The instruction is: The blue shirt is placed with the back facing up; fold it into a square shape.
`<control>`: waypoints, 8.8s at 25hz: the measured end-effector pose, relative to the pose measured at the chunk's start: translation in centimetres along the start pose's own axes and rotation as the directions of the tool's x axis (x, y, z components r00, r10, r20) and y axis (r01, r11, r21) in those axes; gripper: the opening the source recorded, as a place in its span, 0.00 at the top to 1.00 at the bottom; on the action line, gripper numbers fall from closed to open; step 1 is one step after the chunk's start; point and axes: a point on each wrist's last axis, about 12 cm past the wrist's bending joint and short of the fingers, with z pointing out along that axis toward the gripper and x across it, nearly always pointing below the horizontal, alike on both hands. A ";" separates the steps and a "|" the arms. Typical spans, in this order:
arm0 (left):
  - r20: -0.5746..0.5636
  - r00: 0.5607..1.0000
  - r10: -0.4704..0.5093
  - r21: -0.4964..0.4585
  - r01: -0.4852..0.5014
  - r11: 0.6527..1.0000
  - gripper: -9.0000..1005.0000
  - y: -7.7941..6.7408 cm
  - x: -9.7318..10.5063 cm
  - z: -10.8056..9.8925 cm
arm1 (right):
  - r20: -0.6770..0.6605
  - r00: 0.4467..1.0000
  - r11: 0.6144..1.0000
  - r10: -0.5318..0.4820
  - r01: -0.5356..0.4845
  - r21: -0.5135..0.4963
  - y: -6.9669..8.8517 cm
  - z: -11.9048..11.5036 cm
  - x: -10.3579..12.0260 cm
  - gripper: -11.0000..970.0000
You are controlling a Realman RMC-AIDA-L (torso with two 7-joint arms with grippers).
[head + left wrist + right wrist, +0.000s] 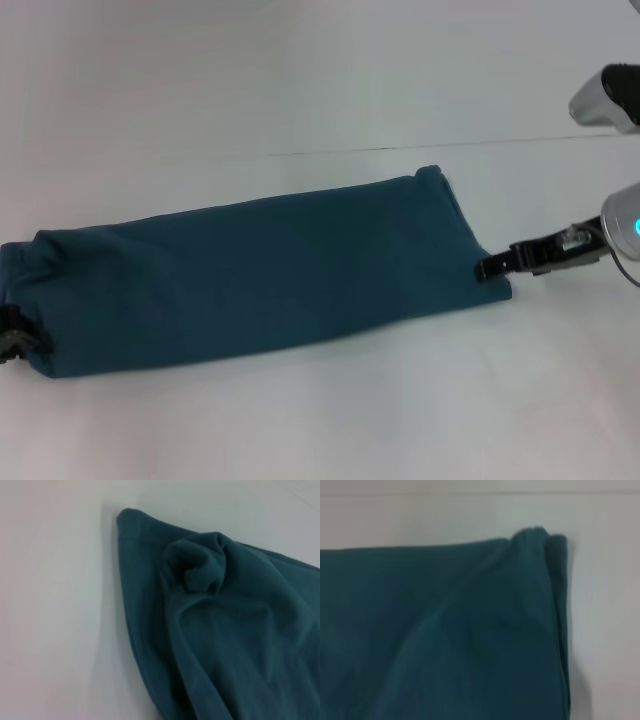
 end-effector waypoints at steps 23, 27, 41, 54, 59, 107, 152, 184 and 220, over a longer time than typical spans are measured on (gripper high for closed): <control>-0.011 1.000 0.029 0.007 -0.029 1.000 0.86 -0.1 0.2 0.1 | -0.025 0.999 0.999 0.035 -0.036 -0.007 0.2 3.5 1.0 0.22; -0.014 0.999 0.037 0.009 -0.037 0.999 0.86 -0.1 0.2 0.1 | -0.018 0.999 0.999 0.037 -0.037 -0.017 0.3 3.5 1.0 0.35; -0.068 0.989 0.128 -0.014 -0.129 0.991 0.86 0.6 0.7 -0.7 | -0.115 0.991 0.993 -0.064 0.052 -0.108 0.7 2.5 1.6 0.80; -0.176 0.978 0.110 0.039 -0.105 0.994 0.86 1.3 2.8 -1.8 | -0.230 0.961 0.984 -0.154 0.128 -0.124 1.0 -0.6 2.7 0.92; -0.177 0.978 0.110 0.051 -0.103 0.993 0.86 1.2 2.8 -2.0 | -0.214 0.966 0.986 -0.144 0.121 -0.117 -0.3 -2.3 2.2 0.89; 0.043 0.968 0.248 0.557 -0.229 0.798 0.86 -11.7 -6.0 -7.9 | 0.584 0.657 0.646 -0.476 0.712 -0.275 11.7 10.8 6.6 0.99; 0.015 0.941 0.338 0.541 -0.292 0.789 0.86 -24.2 -2.4 5.2 | 0.759 0.651 1.000 0.015 0.010 -0.029 -10.0 -0.8 10.4 0.98; 0.051 0.930 0.363 0.576 -0.325 0.750 0.33 -21.6 -0.1 6.4 | 0.776 0.630 0.994 -0.009 0.092 -0.063 -8.7 -1.1 8.6 0.97; 0.102 0.872 0.478 0.534 -0.454 0.713 0.08 -6.4 4.2 1.9 | 0.021 0.988 0.985 -0.153 0.154 -0.075 2.5 0.2 -3.9 0.35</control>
